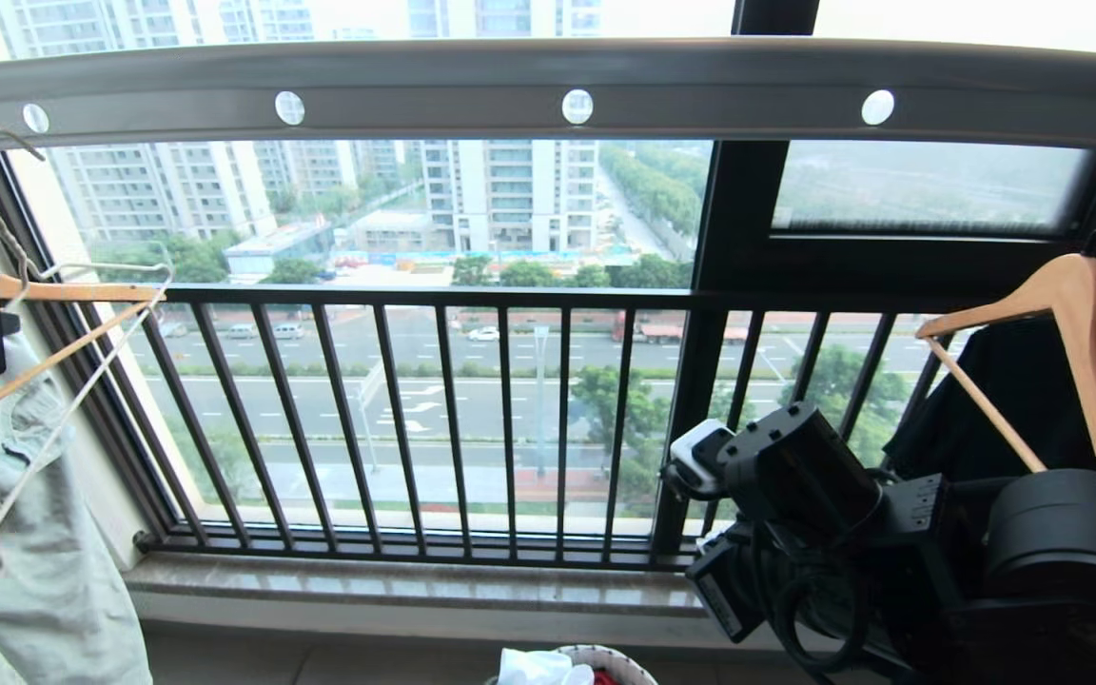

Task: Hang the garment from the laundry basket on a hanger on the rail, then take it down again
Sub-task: Hang the clothes rack on the clothesline

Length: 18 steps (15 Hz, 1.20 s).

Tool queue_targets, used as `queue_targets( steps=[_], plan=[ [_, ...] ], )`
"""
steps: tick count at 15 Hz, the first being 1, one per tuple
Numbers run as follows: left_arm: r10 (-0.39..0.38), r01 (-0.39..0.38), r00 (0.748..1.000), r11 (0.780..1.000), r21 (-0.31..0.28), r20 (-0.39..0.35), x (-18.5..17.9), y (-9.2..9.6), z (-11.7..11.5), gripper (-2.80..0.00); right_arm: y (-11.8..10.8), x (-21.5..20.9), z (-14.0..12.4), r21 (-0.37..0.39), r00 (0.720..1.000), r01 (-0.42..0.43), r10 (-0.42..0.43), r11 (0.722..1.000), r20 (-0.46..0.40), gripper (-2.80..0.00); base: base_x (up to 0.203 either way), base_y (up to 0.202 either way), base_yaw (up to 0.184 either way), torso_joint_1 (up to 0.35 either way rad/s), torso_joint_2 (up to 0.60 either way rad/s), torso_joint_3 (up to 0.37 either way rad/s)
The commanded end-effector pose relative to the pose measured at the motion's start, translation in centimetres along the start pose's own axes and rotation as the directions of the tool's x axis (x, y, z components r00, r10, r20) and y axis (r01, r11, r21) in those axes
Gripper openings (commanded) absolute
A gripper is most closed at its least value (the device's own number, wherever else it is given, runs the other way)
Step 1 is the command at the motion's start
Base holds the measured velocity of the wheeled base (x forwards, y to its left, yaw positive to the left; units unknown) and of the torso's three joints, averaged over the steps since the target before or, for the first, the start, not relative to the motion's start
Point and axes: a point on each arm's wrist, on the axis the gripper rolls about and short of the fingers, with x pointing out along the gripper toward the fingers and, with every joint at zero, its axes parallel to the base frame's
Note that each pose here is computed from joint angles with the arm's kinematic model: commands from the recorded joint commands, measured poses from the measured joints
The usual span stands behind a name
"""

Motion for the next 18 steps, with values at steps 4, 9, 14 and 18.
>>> queue_targets(
  steps=[4, 9, 14, 18],
  plan=[
    [0.053, -0.053, 0.998, 0.998, -0.023, 0.029, -0.22, 1.03, 0.49, -2.80, 0.05, 0.15, -0.04, 0.000, 1.000, 0.002, -0.002, 1.000, -0.004, -2.80, 0.000, 0.000, 0.000, 0.000, 0.00, 0.000],
    [0.025, -0.025, 0.999, 0.999, -0.025, 0.032, 0.08, 0.99, 0.51, -2.80, 0.04, 0.25, -0.06, 0.000, 1.000, 0.004, -0.004, 1.000, -0.007, -2.80, 0.000, 0.000, 0.000, 0.000, 0.00, 0.000],
    [-0.017, 0.020, 0.998, 0.999, -0.039, 0.059, 0.20, 1.21, 0.65, -2.80, 0.06, 0.29, -0.08, -0.001, 1.000, 0.004, -0.004, 1.000, -0.009, -2.80, 0.000, 0.000, 0.000, 0.000, 0.00, 0.000],
    [-0.028, 0.031, 0.998, 0.999, -0.040, 0.061, 0.28, 1.21, 0.64, -2.80, 0.04, 0.25, -0.06, 0.000, 1.000, 0.004, -0.004, 1.000, -0.008, -2.80, 0.000, 0.000, 0.000, 0.000, 0.00, 0.000]
  ],
)
